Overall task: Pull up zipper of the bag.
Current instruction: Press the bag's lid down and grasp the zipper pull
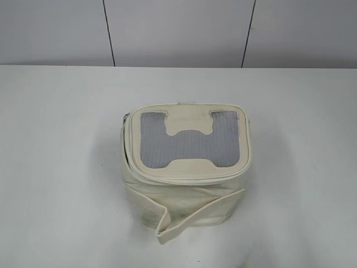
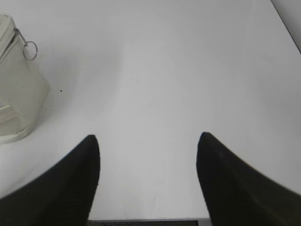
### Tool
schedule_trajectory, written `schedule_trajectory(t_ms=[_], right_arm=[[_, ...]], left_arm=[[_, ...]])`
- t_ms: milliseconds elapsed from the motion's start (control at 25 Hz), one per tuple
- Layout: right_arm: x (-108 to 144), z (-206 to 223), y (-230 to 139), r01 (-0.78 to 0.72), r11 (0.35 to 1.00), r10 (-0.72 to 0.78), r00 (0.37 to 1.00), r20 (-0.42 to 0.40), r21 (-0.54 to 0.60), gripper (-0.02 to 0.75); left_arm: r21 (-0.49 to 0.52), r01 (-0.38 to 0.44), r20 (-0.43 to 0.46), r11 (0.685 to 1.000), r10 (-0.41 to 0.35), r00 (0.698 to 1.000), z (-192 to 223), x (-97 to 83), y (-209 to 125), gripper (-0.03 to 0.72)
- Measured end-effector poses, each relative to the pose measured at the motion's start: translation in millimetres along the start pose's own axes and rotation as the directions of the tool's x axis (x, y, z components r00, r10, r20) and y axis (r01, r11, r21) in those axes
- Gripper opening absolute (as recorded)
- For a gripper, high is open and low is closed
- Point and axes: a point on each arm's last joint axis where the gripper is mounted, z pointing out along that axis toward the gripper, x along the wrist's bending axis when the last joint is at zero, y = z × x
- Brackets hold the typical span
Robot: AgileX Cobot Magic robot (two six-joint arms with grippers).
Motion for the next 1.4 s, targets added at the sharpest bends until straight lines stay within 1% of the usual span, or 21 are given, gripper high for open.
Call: schedule_trajectory(t_ms=[1400], right_arm=[[0.0, 0.0, 0.0, 0.000, 1.000, 0.000, 1.000, 0.000, 0.000, 0.507]], left_arm=[[0.000, 0.000, 0.000, 1.000, 0.000, 1.000, 0.0, 0.0, 0.0, 0.247]])
